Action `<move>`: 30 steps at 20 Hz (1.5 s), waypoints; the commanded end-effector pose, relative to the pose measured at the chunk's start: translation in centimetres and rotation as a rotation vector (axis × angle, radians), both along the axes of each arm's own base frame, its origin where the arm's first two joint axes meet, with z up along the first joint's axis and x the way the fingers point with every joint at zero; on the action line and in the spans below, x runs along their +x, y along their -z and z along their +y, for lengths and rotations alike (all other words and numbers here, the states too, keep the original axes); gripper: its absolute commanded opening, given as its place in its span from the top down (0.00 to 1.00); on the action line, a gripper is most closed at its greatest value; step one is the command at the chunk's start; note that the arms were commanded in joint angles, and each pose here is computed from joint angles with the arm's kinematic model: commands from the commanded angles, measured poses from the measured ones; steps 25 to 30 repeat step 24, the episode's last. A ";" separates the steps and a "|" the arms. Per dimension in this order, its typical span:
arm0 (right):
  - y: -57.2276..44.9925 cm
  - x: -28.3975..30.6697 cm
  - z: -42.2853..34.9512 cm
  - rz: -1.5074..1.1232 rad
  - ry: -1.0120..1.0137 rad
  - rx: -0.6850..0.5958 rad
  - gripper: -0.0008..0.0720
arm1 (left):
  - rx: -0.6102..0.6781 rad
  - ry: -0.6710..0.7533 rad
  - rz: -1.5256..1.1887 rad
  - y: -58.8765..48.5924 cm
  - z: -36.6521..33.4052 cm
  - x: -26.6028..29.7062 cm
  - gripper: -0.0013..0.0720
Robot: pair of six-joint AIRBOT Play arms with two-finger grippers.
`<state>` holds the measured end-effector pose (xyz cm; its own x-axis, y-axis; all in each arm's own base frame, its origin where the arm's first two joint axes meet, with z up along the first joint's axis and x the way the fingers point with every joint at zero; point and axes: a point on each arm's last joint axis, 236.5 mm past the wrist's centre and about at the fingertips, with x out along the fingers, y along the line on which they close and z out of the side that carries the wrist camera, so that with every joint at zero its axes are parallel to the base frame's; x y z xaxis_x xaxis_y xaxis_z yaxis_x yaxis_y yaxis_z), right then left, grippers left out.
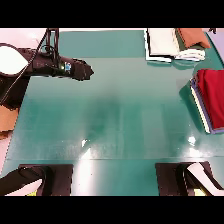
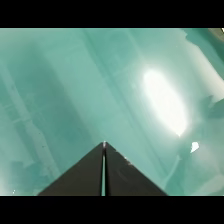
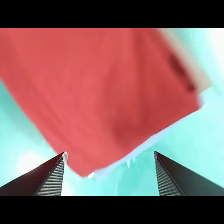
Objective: Fold the shirts.
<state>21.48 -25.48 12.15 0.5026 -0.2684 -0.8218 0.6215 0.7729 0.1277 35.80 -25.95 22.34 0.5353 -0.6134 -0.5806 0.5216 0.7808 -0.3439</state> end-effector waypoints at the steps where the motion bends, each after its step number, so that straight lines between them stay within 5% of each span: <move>1: -6.2 3.4 0.5 -0.191 -0.009 -0.042 0.12 | 0.000 0.000 0.001 0.0 0.0 0.0 0.95; 6: -12.9 13.5 15.3 -0.478 -0.439 0.126 0.12 | 0.003 -0.003 -0.004 0.0 0.1 0.1 0.95; 12: -11.7 15.6 31.6 -0.456 -0.860 0.214 0.14 | -0.016 -0.015 -0.031 -0.6 0.0 0.6 0.95; 13: -11.6 15.4 33.2 -0.446 -0.908 0.202 0.31 | -0.024 -0.019 -0.041 -0.9 -0.1 0.8 0.95; 15: -11.3 14.9 35.6 -0.420 -0.990 0.159 0.96 | -0.037 -0.028 -0.061 -1.4 -0.1 1.2 0.95; 30: -11.2 14.0 38.5 -0.405 -1.085 0.132 0.96 | -0.056 -0.041 -0.090 -2.1 -0.2 1.7 0.95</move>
